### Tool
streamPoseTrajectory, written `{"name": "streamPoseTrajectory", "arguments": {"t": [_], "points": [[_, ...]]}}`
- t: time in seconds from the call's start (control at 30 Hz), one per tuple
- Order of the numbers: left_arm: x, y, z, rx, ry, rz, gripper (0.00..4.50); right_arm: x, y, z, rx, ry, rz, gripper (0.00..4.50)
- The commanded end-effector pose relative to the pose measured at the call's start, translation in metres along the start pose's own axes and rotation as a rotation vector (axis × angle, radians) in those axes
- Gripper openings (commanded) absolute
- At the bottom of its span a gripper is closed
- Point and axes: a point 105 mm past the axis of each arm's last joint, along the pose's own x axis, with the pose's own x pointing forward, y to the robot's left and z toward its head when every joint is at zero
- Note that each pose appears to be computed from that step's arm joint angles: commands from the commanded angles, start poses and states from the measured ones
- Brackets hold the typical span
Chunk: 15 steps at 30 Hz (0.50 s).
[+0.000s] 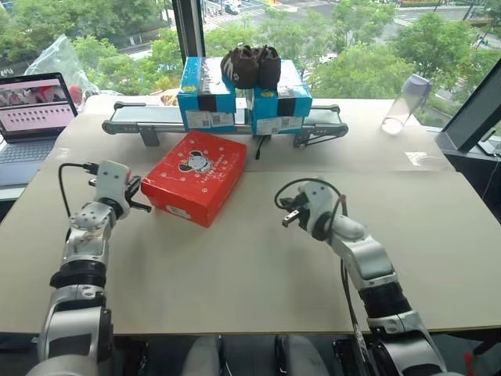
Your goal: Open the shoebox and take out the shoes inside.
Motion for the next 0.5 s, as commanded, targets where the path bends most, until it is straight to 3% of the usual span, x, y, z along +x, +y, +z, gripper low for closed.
{"name": "streamPoseTrajectory", "arguments": {"t": [0.03,0.3,0.5], "points": [[0.012,-0.014,0.016,0.034,-0.053,-0.046,0.00,0.018,0.013,0.013,-0.022,-0.039,0.048,0.10],[0.017,-0.068,0.021,-0.020,-0.094,-0.226,0.00,0.042,0.031,0.012,-0.017,-0.047,0.095,0.10],[-0.004,-0.117,0.030,-0.074,-0.114,-0.391,0.00,0.046,0.035,0.016,-0.022,-0.063,0.109,0.10]]}}
